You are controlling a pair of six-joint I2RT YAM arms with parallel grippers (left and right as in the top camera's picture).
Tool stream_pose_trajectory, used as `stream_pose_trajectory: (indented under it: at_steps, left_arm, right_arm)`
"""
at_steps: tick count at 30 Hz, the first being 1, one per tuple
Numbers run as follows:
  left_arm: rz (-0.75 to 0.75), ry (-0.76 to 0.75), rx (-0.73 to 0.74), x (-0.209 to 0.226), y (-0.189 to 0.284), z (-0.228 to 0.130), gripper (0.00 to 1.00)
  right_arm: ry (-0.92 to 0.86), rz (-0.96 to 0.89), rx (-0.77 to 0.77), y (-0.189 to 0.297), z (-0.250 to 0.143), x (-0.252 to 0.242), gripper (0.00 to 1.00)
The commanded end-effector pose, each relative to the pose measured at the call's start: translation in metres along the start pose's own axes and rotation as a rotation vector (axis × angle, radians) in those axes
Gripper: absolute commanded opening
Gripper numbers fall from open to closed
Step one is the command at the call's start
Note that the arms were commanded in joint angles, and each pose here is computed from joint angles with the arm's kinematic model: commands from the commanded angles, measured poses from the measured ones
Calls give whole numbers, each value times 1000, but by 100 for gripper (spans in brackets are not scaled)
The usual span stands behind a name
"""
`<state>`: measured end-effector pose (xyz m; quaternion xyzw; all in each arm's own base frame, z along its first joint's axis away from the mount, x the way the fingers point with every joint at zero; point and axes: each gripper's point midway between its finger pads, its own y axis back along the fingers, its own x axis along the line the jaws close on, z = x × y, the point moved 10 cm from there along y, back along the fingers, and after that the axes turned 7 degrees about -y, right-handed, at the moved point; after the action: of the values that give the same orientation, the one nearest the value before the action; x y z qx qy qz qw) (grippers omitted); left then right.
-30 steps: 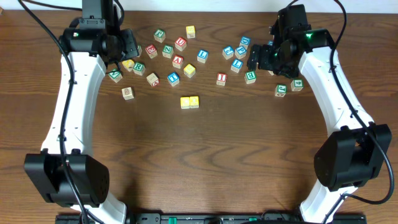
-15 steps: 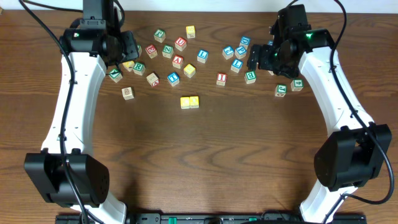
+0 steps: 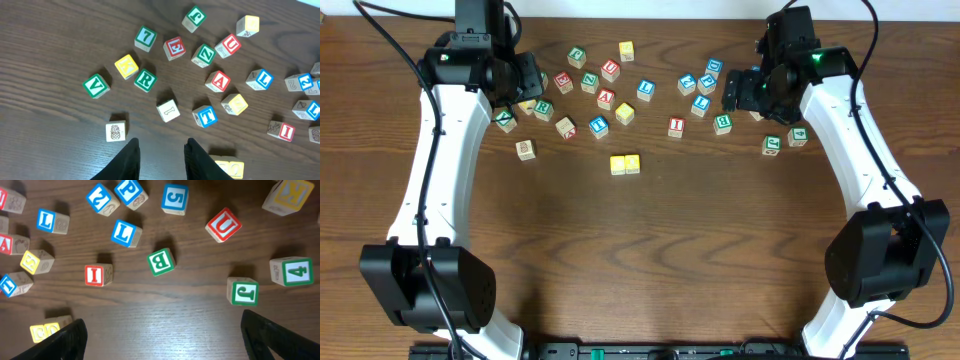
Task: Spell out CORL
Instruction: 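Move the left gripper over the cluster toward the green R block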
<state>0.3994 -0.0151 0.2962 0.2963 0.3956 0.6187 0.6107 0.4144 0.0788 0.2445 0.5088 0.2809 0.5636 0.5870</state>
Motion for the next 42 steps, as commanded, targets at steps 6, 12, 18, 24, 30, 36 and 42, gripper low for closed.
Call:
stream_pose_trajectory:
  at_steps: [6, 12, 18, 24, 30, 36, 42]
  left_arm:
    - [6, -23, 6, 0, -6, -1, 30]
    - [4, -23, -6, 0, -8, 0, 30]
    - [3, -23, -12, 0, -8, 1, 30]
    - [4, -23, -9, 0, -8, 0, 30]
    - [6, -22, 7, 0, -8, -2, 30]
    - [9, -21, 26, 1, -8, -5, 30]
    - [10, -21, 32, 1, -8, -5, 30]
  right_arm:
    - [-4, -14, -28, 4, 3, 2, 95]
    - [-16, 10, -40, 4, 5, 5, 96]
    - [-53, 109, -99, 4, 13, 22, 86]
    - [-76, 161, -152, -14, 20, 42, 84]
    - [-93, 153, -155, -48, 18, 56, 82]
    - [-101, 70, -198, -55, 14, 61, 81]
    - [-144, 31, -223, -58, 11, 64, 80]
